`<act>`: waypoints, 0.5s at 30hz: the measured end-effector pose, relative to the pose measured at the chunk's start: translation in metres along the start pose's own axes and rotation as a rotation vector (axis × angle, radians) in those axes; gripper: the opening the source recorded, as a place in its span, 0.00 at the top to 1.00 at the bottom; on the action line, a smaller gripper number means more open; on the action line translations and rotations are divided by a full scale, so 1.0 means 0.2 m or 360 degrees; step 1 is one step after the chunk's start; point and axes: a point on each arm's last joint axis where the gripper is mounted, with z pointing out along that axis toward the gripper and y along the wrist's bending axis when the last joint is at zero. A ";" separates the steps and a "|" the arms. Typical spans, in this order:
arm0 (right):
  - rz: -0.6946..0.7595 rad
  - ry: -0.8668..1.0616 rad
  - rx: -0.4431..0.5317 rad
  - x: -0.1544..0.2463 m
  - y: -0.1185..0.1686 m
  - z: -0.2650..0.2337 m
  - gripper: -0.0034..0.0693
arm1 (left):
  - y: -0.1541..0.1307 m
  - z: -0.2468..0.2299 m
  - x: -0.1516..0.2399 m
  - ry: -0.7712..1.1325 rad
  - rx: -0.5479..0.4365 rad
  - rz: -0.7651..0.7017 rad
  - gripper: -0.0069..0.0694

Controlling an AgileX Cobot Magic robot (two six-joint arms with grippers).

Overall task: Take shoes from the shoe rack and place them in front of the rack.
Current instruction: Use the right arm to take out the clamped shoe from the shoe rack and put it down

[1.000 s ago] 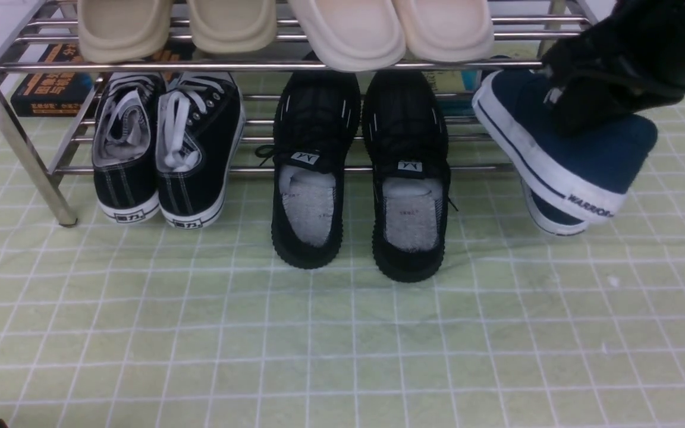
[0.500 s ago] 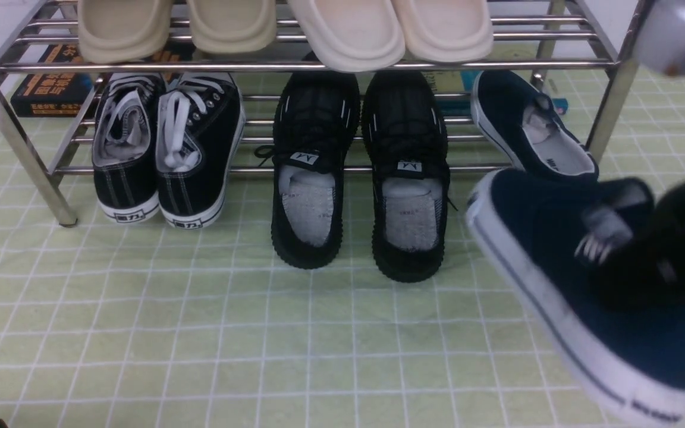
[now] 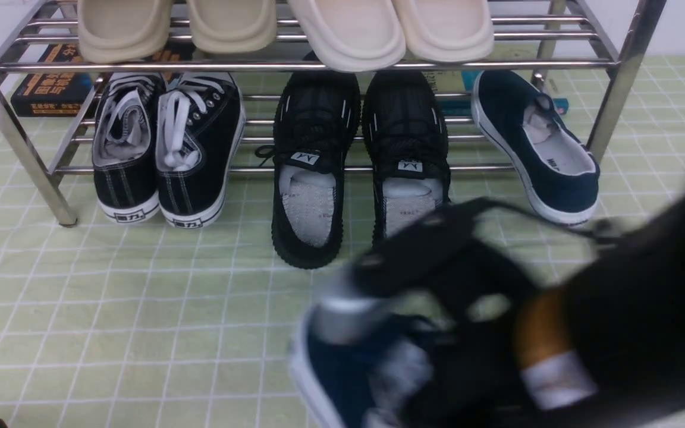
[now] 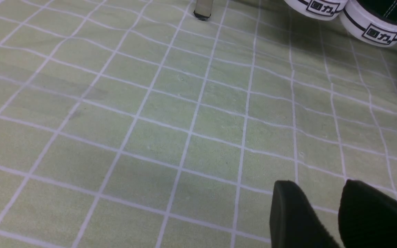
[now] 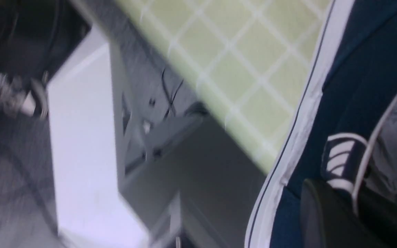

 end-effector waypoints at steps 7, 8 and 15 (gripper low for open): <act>0.0207 -0.0103 0.0197 -0.09 -0.01 0.38 0.90 | 0.00 0.00 0.00 0.0000 0.0000 0.0000 0.60; 0.0241 -0.0110 0.0223 -0.10 -0.02 0.43 0.90 | 0.00 0.00 0.00 0.0000 0.0000 0.0000 0.60; 0.0397 -0.0247 0.0274 -0.15 -0.04 0.64 0.90 | 0.00 0.00 0.00 0.0000 0.0000 0.0000 0.60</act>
